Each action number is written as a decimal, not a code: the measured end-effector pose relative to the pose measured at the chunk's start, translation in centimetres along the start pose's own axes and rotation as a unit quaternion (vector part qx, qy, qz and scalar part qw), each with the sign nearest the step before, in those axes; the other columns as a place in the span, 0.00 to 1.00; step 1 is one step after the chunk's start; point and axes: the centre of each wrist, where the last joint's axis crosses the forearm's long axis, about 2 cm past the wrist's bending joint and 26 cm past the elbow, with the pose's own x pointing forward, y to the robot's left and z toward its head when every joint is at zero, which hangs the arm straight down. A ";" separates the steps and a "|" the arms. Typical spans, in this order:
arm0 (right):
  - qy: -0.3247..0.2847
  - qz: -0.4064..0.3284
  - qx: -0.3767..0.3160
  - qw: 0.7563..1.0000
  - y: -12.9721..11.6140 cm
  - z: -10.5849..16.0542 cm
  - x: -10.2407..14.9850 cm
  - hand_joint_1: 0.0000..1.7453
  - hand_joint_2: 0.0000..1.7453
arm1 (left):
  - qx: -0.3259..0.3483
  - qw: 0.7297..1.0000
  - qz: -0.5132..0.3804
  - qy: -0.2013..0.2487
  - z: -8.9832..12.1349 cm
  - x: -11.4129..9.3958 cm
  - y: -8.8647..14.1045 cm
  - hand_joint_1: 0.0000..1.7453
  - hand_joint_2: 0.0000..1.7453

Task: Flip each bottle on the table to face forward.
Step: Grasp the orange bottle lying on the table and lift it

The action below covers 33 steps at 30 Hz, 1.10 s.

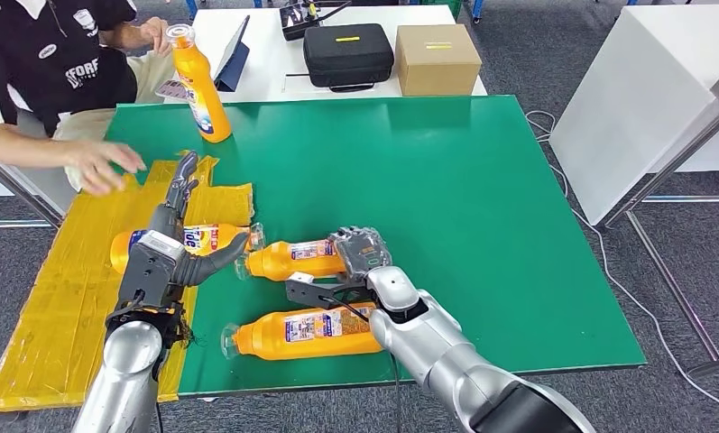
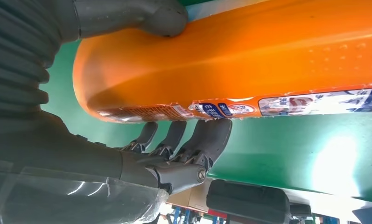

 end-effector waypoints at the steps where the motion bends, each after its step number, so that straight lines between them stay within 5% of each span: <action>1: 0.001 0.001 0.001 1.000 0.0 0.0 0.0 0.15 1.00 | 0.000 1.000 0.000 0.000 0.0 0.0 0.0 0.00 1.00; 3: 0.003 0.003 0.003 1.000 0.1 0.0 0.0 0.00 1.00 | 0.000 1.000 0.000 0.000 0.0 0.0 0.0 0.00 1.00; 27: 0.026 0.020 0.049 0.998 1.0 -0.1 -0.4 0.00 1.00 | -0.001 1.000 0.002 0.006 0.2 -0.2 -0.2 0.00 1.00; 28: 0.027 0.020 0.049 0.998 1.0 -0.1 -0.4 0.06 1.00 | -0.001 1.000 0.002 0.006 0.2 -0.2 -0.2 0.00 1.00; 32: 0.031 0.020 0.051 0.998 1.0 -0.1 -0.4 0.98 1.00 | -0.001 1.000 0.002 0.006 0.2 -0.2 -0.2 0.00 1.00; 33: 0.031 0.021 0.052 0.998 1.0 -0.1 -0.4 1.00 1.00 | -0.001 1.000 0.002 0.006 0.2 -0.2 -0.2 0.00 1.00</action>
